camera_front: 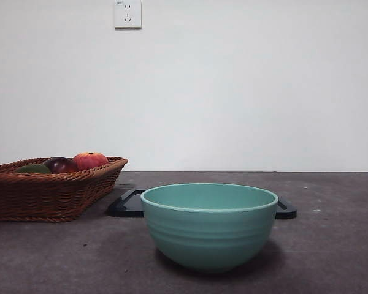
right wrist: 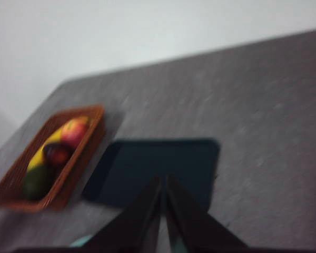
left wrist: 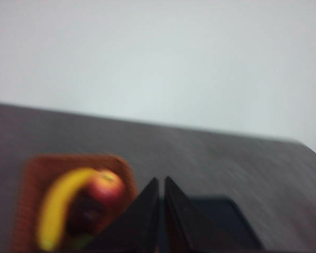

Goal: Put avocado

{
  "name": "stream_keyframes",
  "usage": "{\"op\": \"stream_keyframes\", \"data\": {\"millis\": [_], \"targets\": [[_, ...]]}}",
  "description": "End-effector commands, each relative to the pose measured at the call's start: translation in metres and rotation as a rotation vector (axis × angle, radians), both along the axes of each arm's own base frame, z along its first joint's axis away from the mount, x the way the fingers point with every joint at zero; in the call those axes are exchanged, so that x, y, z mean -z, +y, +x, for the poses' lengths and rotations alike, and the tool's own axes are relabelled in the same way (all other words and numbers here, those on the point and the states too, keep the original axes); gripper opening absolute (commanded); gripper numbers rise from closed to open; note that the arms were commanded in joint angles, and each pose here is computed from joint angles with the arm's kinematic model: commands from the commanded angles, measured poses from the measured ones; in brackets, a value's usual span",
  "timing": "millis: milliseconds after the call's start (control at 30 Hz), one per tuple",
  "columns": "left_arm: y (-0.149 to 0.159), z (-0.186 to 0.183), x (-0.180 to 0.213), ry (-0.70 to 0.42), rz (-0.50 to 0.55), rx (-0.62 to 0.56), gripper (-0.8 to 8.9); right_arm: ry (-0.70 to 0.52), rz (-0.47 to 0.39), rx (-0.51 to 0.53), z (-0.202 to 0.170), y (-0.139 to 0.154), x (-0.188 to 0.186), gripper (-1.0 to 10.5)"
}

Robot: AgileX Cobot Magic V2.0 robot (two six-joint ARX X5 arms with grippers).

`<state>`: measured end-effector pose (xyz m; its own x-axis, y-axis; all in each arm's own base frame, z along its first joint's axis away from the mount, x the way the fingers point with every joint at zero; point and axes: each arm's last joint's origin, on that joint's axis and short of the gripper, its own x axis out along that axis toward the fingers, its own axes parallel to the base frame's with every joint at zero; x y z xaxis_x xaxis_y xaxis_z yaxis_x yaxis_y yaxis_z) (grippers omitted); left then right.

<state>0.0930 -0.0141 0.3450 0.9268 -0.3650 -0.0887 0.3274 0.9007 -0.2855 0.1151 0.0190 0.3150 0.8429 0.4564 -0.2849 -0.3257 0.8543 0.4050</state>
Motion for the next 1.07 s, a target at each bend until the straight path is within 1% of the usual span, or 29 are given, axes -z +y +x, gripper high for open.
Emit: {"op": "stream_keyframes", "data": {"millis": [33, 167, 300, 433, 567, 600, 633, 667, 700, 733, 767, 800, 1067], "targets": [[-0.004, 0.0, -0.013, 0.008, 0.018, 0.133, 0.16, -0.046, -0.091, -0.086, -0.001, 0.006, -0.012, 0.1], [-0.007, -0.001, -0.021, 0.056, 0.02, 0.221, 0.17, -0.018, -0.179, -0.188, -0.003, 0.013, -0.019, 0.1], [-0.008, -0.004, -0.022, 0.075, 0.016, 0.253, 0.18, -0.032, -0.238, -0.252, -0.009, 0.016, -0.026, 0.1], [-0.009, -0.01, -0.021, 0.079, 0.016, 0.265, 0.18, -0.074, -0.237, -0.258, -0.017, 0.015, -0.032, 0.1], [-0.008, -0.016, -0.022, 0.064, 0.017, 0.266, 0.26, -0.08, -0.219, -0.246, -0.028, 0.013, -0.033, 0.2], [-0.008, -0.016, -0.022, 0.063, 0.017, 0.266, 0.34, -0.085, -0.219, -0.245, -0.03, 0.012, -0.034, 0.9], [-0.008, -0.016, -0.022, 0.064, 0.017, 0.267, 0.75, -0.086, -0.216, -0.243, -0.031, 0.012, -0.034, 2.2], [-0.008, -0.016, -0.021, 0.066, 0.017, 0.269, 1.92, -0.08, -0.207, -0.24, -0.031, 0.012, -0.034, 3.9], [-0.009, -0.016, -0.021, 0.068, 0.017, 0.273, 3.44, -0.07, -0.193, -0.234, -0.031, 0.012, -0.034, 5.5], [-0.009, -0.016, -0.021, 0.069, 0.017, 0.275, 4.29, -0.065, -0.185, -0.231, -0.031, 0.012, -0.034, 6.1], [-0.009, -0.016, -0.021, 0.069, 0.016, 0.278, 5.0, -0.062, -0.182, -0.23, -0.031, 0.012, -0.034, 6.5], [-0.009, -0.016, -0.021, 0.068, 0.016, 0.28, 5.33, -0.061, -0.182, -0.23, -0.031, 0.012, -0.034, 6.6], [-0.01, -0.017, -0.02, 0.083, 0.012, 0.287, 5.31, -0.061, -0.18, -0.232, -0.031, 0.012, -0.034, 6.6]]}}
